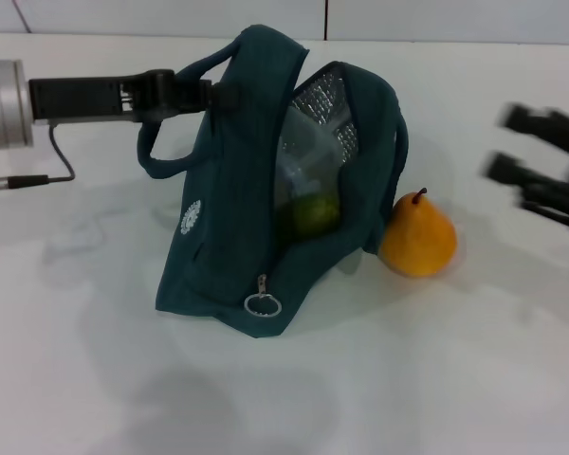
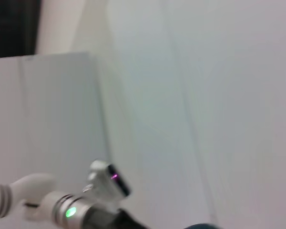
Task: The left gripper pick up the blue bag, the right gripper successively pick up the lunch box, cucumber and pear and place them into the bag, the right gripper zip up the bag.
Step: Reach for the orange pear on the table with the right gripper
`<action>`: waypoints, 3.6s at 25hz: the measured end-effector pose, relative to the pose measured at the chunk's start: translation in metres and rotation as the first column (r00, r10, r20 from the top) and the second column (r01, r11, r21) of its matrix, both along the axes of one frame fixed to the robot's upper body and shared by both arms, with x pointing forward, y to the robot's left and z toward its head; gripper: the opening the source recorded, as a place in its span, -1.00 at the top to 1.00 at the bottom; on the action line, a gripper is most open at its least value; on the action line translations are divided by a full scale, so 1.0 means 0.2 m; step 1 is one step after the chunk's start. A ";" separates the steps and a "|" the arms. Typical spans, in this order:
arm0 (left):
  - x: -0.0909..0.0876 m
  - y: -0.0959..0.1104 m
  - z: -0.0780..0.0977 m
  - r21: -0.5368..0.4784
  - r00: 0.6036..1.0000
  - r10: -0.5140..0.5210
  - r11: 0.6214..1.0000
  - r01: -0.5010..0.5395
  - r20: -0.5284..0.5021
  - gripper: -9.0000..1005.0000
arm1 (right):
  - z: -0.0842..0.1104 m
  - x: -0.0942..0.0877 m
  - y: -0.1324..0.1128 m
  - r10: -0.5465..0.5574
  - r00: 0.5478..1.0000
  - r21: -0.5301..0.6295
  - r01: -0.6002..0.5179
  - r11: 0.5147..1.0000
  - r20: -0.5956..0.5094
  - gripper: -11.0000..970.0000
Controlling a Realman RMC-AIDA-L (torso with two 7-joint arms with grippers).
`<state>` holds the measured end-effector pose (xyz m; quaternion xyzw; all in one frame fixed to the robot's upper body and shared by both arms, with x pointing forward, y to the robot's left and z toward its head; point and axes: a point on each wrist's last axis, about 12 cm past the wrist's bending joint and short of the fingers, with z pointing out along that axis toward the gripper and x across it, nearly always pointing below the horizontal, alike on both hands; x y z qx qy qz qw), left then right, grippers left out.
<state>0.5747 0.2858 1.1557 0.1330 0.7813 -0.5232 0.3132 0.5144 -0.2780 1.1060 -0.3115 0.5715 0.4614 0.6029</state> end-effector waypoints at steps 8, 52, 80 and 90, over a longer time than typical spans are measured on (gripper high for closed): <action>-0.01 0.01 -0.02 0.000 1.000 0.014 1.000 -0.014 -0.007 0.87 | -0.16 -0.20 -0.16 -0.200 0.977 -0.058 0.204 0.977 0.069 -0.43; -0.05 0.02 -0.06 -0.008 1.000 0.018 1.000 -0.018 -0.007 0.87 | -0.26 0.11 0.23 -0.119 0.990 -0.328 0.139 0.935 0.080 -0.06; -0.06 0.02 -0.07 -0.008 1.000 0.019 1.000 -0.019 -0.002 0.87 | -0.27 0.14 0.24 -0.138 0.988 -0.347 0.154 0.925 0.071 0.56; -0.06 0.03 -0.07 -0.004 1.000 0.018 1.000 -0.018 0.010 0.87 | -0.26 0.15 0.28 -0.118 0.991 -0.343 0.134 0.930 0.067 0.86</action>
